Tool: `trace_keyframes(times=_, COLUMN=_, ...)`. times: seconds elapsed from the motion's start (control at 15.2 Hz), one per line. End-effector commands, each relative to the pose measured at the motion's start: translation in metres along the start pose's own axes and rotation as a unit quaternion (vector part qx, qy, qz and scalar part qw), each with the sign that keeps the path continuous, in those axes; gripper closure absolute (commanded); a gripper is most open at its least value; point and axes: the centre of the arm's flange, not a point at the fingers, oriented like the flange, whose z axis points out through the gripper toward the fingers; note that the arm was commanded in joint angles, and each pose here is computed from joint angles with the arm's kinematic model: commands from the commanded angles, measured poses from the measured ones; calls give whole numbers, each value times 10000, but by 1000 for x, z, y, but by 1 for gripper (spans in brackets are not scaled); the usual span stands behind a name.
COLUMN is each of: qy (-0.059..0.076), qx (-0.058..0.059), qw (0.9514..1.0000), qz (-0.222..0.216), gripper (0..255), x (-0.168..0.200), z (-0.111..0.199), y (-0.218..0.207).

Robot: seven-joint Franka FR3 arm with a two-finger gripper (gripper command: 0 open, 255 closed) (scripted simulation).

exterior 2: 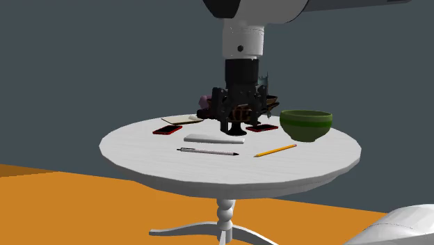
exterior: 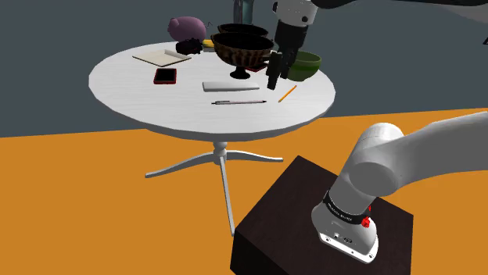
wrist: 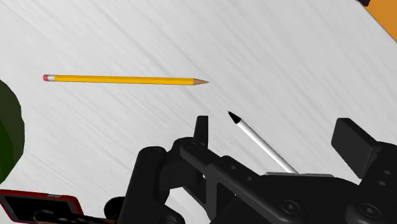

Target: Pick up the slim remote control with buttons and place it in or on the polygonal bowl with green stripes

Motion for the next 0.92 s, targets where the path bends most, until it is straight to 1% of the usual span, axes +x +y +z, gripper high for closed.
trace_keyframes(times=0.0, qy=0, qx=0, qw=10000, qz=0, gripper=0, x=0, z=0, y=0)
trace_keyframes(times=0.07, qy=-17, qx=31, qw=9997, qz=-255, gripper=0, x=11, z=3, y=8)
trace_keyframes(times=0.2, qy=-50, qx=94, qw=9970, qz=-765, gripper=0, x=34, z=10, y=23)
trace_keyframes(times=0.26, qy=-66, qx=126, qw=9947, qz=-1019, gripper=0, x=46, z=14, y=29)
trace_keyframes(times=0.4, qy=-99, qx=188, qw=9881, qz=-1525, gripper=0, x=71, z=21, y=40)
trace_keyframes(times=0.46, qy=-115, qx=219, qw=9838, qz=-1777, gripper=0, x=84, z=25, y=45)
trace_keyframes(times=0.59, qy=-148, qx=281, qw=9732, qz=-2276, gripper=0, x=111, z=33, y=52)
trace_keyframes(times=0.73, qy=-180, qx=342, qw=9601, qz=-2769, gripper=0, x=137, z=41, y=55)
trace_keyframes(times=0.86, qy=-211, qx=402, qw=9444, qz=-3256, gripper=0, x=164, z=50, y=57)
